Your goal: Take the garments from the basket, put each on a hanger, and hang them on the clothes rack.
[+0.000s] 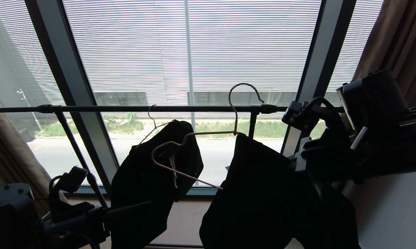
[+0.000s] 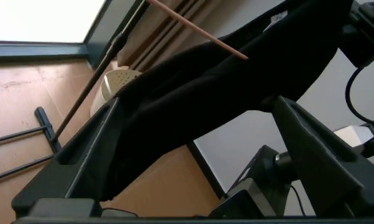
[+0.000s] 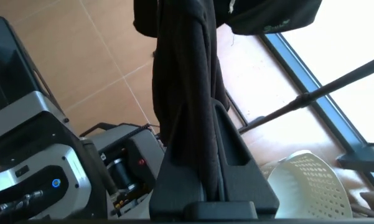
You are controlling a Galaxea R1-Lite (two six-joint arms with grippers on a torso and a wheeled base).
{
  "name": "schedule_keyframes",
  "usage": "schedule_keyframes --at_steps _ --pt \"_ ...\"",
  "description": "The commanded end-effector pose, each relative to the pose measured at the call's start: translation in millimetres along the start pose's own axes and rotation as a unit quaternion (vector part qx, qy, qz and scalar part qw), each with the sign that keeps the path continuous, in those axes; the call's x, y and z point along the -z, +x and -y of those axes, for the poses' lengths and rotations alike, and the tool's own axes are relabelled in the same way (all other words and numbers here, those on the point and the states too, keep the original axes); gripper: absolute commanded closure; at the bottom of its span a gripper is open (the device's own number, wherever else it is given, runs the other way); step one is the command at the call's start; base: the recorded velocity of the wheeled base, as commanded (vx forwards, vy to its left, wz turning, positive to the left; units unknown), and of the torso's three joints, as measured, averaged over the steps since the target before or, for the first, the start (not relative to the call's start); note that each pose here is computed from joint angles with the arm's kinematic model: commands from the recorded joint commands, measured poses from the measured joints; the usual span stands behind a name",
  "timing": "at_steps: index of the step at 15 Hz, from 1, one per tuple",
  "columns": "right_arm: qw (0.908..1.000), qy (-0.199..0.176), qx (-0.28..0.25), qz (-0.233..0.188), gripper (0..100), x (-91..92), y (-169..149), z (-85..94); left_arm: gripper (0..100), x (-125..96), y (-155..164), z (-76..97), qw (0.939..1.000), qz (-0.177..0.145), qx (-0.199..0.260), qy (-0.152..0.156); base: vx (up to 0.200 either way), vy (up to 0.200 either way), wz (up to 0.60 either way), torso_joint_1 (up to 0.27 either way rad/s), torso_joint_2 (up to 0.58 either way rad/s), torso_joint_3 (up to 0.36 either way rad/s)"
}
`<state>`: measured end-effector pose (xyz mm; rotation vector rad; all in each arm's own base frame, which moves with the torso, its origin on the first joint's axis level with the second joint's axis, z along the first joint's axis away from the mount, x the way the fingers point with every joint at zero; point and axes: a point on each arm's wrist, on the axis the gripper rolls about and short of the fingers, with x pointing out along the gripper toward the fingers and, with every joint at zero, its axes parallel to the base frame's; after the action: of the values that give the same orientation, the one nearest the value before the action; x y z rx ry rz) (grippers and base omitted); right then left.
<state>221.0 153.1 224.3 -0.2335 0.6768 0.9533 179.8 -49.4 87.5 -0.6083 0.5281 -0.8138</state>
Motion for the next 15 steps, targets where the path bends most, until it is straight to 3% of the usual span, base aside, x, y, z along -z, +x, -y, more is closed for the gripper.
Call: schedule_keyframes --at_steps 1,4,9,15 --pt "0.9998 -0.005 -0.011 0.015 100 0.1 -10 -3.5 0 10 12 -7.1 0.9991 -0.037 -0.002 -0.021 0.0 0.0 0.0 0.0 0.0 0.0" --pt "0.9979 -0.029 -0.049 0.032 100 -0.9 -19 -8.5 0 14 16 -6.9 0.9985 -0.05 0.002 -0.023 0.0 0.0 0.0 0.0 0.0 0.0" --pt "0.9851 -0.123 -0.115 0.034 100 1.9 -18 -11.4 0 24 27 -6.5 0.9961 -0.083 0.014 -0.027 0.0 0.0 0.0 0.0 0.0 0.0" --pt "0.9786 -0.137 -0.15 0.035 100 -0.1 -8 -15.1 0 30 42 3.2 0.9928 -0.11 0.045 -0.014 0.0 0.0 0.0 0.0 0.0 0.0"
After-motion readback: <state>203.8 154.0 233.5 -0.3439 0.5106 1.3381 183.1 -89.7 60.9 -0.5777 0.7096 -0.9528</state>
